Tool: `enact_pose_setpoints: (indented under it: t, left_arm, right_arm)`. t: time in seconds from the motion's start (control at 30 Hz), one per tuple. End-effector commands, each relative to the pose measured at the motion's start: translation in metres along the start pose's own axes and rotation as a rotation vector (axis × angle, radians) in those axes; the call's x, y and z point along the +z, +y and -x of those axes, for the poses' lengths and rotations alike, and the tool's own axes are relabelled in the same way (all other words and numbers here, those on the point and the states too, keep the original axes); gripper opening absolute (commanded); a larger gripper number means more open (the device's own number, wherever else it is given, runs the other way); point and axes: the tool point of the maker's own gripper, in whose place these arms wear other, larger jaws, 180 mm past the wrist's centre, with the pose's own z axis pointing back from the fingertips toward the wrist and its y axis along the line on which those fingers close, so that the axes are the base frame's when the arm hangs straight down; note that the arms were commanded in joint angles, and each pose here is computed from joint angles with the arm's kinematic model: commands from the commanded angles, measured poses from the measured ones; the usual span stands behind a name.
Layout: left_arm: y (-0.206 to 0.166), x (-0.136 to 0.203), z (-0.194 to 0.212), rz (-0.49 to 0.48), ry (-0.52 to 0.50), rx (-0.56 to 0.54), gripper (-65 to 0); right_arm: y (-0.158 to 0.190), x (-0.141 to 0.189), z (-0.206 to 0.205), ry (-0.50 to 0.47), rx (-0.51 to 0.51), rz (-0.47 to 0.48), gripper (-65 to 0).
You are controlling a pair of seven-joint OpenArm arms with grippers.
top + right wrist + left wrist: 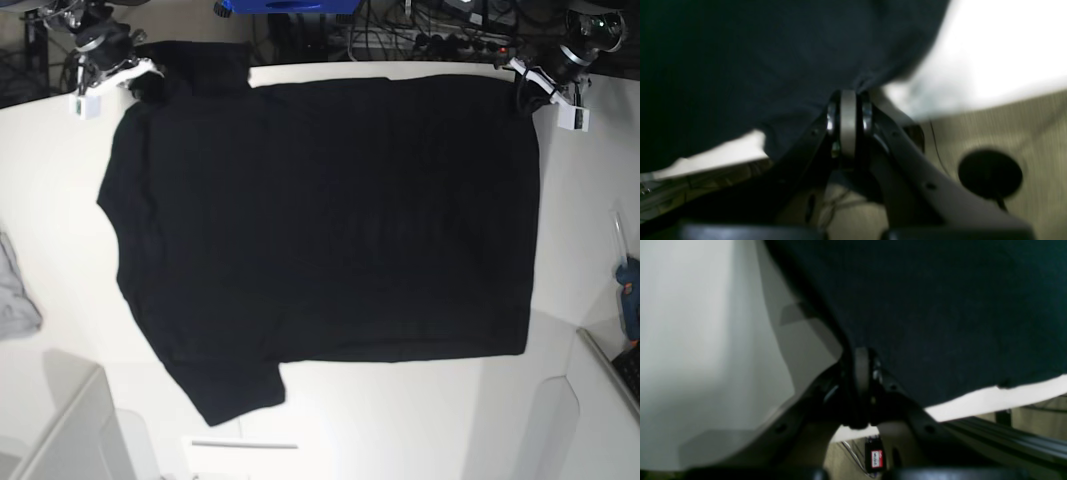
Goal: Fold the T-shirt properly
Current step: 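Lift the shoulders with both grippers and pull them toward the hem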
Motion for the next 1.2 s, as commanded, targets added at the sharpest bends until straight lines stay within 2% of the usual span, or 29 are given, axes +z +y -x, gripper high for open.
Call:
enact_pose_setpoints:
  t: [0.0,0.17,0.3,0.47,0.67,0.97,1.17]
  left_arm:
    - [-0.001,0.004,-0.008,0.005,-0.024,-0.014,-65.0]
    - [-0.005,0.004,-0.018,0.016,-0.051,-0.019,-65.0]
    - [-0.013,0.004,-0.034,0.063,-0.112,0.024,-65.0]
    - [-0.009,0.004,-0.043,0.048,-0.150,0.124,-65.0]
    - [-0.007,0.002,-0.056,0.048,-0.192,0.185,-65.0]
    - [0.001,-0.005,-0.071,0.016,-0.223,0.227,-65.0]
    - [-0.001,-0.013,-0.082,0.029,-0.184,0.221,-65.0]
  right_arm:
    - [0.004,0.002,-0.012,-0.037,0.019,-0.013,-65.0]
    - [0.011,-0.004,-0.028,-0.070,0.028,-0.031,-65.0]
    - [0.015,-0.006,-0.038,-0.091,0.038,-0.042,-65.0]
    - [0.022,-0.011,-0.050,-0.102,0.052,-0.061,-65.0]
    - [0.036,-0.020,-0.069,-0.103,0.074,-0.094,-65.0]
    - [0.056,-0.028,-0.099,-0.113,0.111,-0.137,-65.0]
    - [0.062,-0.033,-0.116,-0.133,0.061,-0.135,-65.0]
